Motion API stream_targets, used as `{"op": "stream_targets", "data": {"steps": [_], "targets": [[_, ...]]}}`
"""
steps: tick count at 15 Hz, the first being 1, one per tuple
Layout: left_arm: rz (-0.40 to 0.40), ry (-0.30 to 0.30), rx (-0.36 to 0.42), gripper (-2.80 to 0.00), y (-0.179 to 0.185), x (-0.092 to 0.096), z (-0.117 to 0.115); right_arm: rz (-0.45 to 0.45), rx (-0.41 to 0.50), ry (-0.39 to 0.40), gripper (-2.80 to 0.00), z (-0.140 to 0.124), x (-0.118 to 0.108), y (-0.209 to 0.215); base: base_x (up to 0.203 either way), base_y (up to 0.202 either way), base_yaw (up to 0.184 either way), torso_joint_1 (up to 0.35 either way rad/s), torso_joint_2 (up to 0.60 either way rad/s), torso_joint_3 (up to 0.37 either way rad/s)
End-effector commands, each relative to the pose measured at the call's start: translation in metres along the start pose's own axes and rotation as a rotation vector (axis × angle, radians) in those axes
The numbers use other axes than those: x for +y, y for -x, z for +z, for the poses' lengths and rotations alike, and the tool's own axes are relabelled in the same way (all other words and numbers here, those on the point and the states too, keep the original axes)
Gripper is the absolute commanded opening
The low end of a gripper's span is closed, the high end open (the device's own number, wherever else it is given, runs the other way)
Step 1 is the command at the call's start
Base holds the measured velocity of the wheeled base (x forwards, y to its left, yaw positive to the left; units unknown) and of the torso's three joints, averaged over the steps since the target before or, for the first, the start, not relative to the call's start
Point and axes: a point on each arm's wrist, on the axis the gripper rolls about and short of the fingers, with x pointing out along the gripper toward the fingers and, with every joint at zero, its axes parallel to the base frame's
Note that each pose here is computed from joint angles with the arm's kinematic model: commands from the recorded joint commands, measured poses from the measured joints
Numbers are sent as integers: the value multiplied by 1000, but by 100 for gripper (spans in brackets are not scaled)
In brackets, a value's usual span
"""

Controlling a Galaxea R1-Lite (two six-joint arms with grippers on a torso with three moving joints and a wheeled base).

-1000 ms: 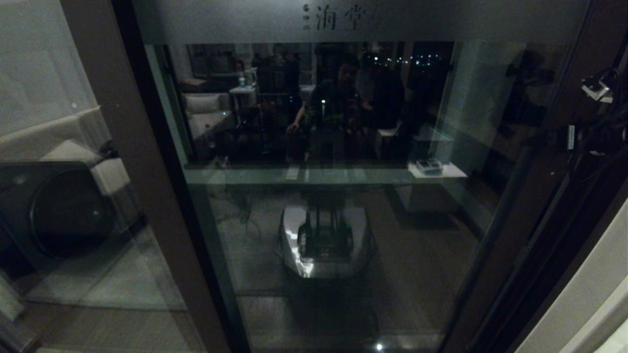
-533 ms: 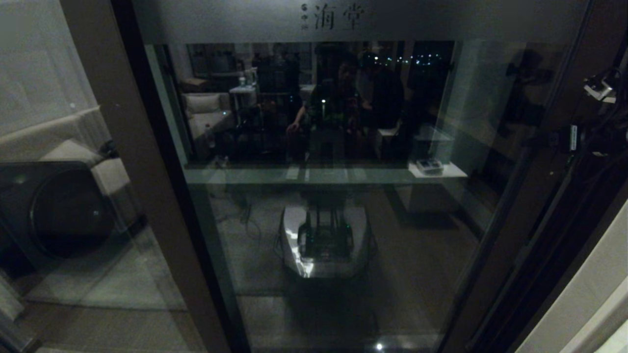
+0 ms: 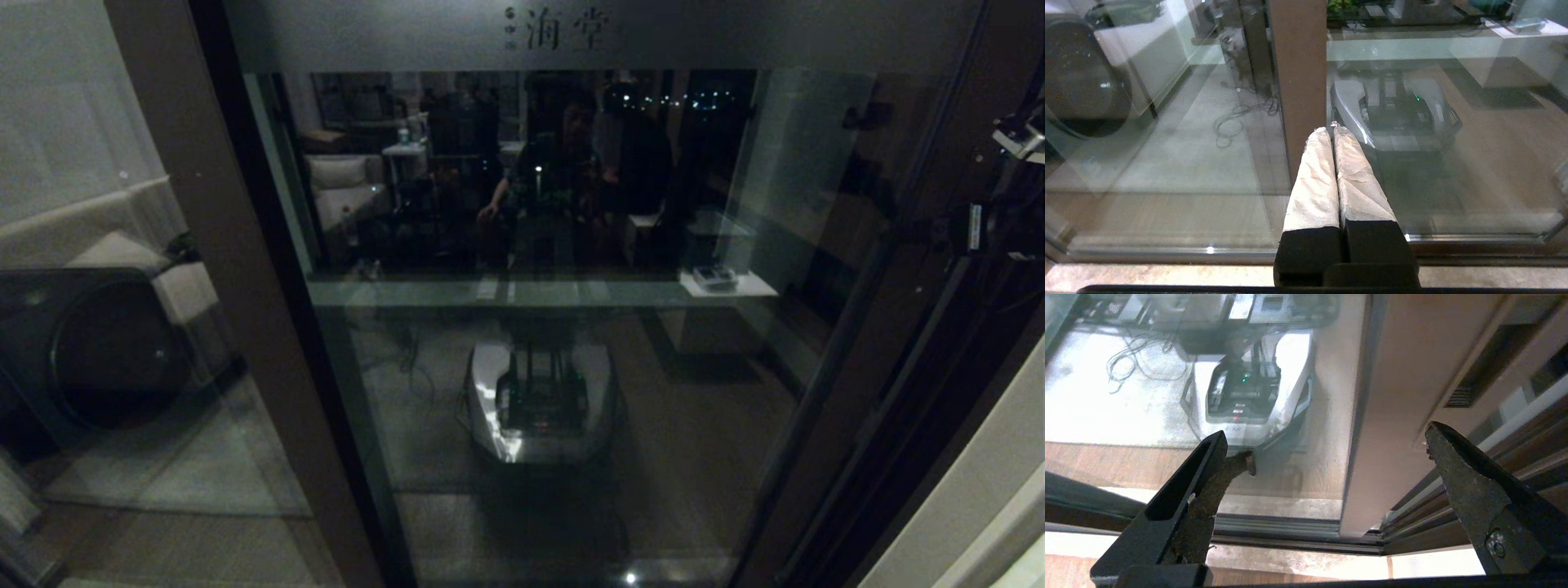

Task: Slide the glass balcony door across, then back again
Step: Open the slid door

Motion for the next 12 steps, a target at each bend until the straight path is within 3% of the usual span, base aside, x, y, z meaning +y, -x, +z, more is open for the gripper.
{"op": "stream_targets", "data": {"steps": [1,6,8,12], "targets": [[1,0,0,-280,0,0,0,-12,-11,0,0,1,-1,9,0,0,0,0,0,0],[1,0,0,-280,0,0,0,-69,-51,-8,0,8,-13,27,0,0,0,0,0,0],[1,0,0,-280,0,0,0,-86,-83,-63,0,16,-16,33,0,0,0,0,0,0],[1,0,0,-280,0,0,0,-131,-100,-84,0,18,-31,40,0,0,0,0,0,0]]}}
